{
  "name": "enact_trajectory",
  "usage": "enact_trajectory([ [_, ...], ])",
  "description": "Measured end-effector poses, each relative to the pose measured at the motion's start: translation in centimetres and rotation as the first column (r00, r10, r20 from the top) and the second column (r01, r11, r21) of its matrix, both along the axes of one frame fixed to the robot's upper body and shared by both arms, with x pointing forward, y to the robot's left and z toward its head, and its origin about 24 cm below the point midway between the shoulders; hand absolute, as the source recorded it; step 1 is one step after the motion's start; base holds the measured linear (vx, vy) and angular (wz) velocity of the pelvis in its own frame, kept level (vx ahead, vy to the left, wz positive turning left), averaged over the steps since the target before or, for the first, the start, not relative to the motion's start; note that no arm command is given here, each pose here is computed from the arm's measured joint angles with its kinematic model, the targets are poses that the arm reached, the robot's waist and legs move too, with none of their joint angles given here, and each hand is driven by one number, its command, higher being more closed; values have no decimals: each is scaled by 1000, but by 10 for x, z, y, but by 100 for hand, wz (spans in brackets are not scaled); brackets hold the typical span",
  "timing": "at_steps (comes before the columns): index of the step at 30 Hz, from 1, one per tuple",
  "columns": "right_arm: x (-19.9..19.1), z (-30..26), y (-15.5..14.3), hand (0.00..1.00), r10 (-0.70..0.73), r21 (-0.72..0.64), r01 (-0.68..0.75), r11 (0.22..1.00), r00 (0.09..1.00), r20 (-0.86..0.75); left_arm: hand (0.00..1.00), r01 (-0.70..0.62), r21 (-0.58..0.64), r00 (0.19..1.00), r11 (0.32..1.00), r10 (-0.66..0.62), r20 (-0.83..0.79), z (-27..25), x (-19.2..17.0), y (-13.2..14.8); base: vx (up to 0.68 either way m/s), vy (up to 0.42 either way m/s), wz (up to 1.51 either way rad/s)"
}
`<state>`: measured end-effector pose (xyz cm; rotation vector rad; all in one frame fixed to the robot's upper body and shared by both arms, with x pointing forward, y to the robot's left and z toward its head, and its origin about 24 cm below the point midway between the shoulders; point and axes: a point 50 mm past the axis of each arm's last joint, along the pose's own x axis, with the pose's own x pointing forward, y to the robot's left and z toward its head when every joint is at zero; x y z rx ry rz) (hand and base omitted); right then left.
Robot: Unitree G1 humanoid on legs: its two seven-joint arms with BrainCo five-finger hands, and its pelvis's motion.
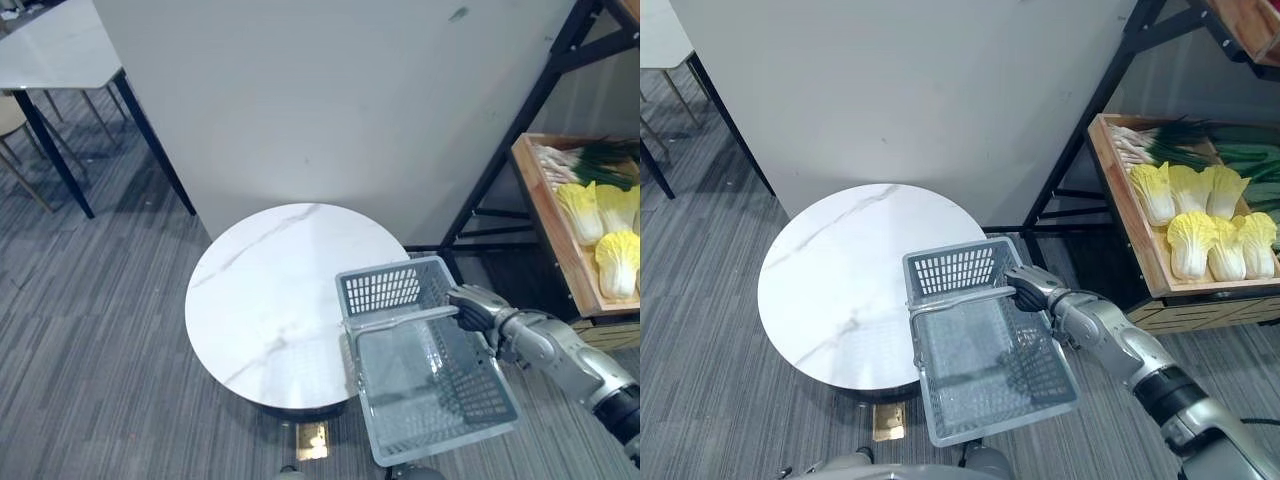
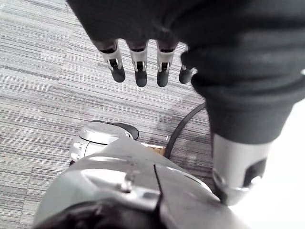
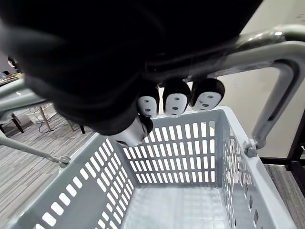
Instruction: Pick vegetable in the basket
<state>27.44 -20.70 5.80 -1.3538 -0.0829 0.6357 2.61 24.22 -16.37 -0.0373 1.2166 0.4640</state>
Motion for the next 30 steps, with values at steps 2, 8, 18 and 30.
enact_trajectory([
  [2,-6,-6,-6,100,-26,6,27,1000,999,-19,0,12,0,1000,1000,-12,-13,0,-3,0,6,21,-18],
  [8,-26,-13,-28,100,-124,28,125,992,992,-33,0,36,10,999,999,-35,-15,0,-1,1,-43,90,-34],
  [18,-8,4,2,100,-39,39,36,999,997,63,0,138,18,989,990,-137,-56,-1,7,3,-199,90,-138],
  [30,-19,-20,0,100,-67,2,67,998,997,25,0,199,29,979,980,-197,-46,-1,21,0,-76,-201,-103],
])
